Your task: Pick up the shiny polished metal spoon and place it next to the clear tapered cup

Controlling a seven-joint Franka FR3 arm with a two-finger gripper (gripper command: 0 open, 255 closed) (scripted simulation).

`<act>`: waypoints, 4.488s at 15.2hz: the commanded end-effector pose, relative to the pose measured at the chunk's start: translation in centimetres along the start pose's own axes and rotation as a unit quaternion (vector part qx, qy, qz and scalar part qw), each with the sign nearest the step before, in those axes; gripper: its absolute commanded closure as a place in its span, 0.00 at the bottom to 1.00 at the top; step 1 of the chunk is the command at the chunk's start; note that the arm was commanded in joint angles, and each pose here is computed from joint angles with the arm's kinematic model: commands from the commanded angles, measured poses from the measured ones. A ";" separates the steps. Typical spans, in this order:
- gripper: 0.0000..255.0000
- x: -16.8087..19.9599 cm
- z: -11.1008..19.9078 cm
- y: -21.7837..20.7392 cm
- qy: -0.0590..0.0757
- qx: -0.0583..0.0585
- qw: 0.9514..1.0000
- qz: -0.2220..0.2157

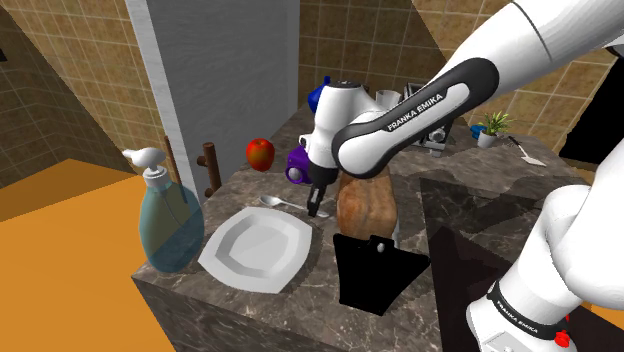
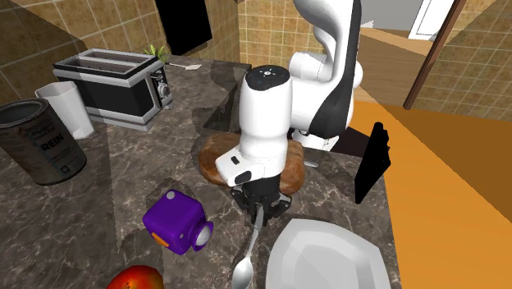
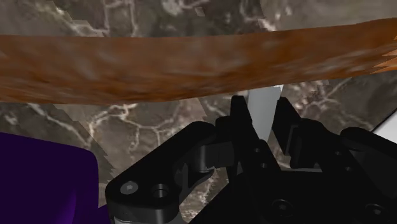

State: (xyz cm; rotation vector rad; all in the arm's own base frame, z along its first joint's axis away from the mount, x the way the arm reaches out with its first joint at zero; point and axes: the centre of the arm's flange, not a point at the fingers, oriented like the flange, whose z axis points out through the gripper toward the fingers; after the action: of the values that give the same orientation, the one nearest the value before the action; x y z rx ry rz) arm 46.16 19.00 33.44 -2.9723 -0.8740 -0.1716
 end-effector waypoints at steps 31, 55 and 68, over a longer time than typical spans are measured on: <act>1.00 1.8 -16.2 -0.1 -0.004 0.001 1.000 -0.001; 1.00 -2.1 -24.1 12.1 -0.004 0.001 1.000 -0.001; 1.00 -8.3 -25.0 28.1 -0.004 0.001 1.000 -0.001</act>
State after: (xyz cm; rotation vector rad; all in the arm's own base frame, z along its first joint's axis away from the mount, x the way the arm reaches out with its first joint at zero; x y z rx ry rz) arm 52.05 -9.43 57.12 -2.9723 -0.8746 -0.1598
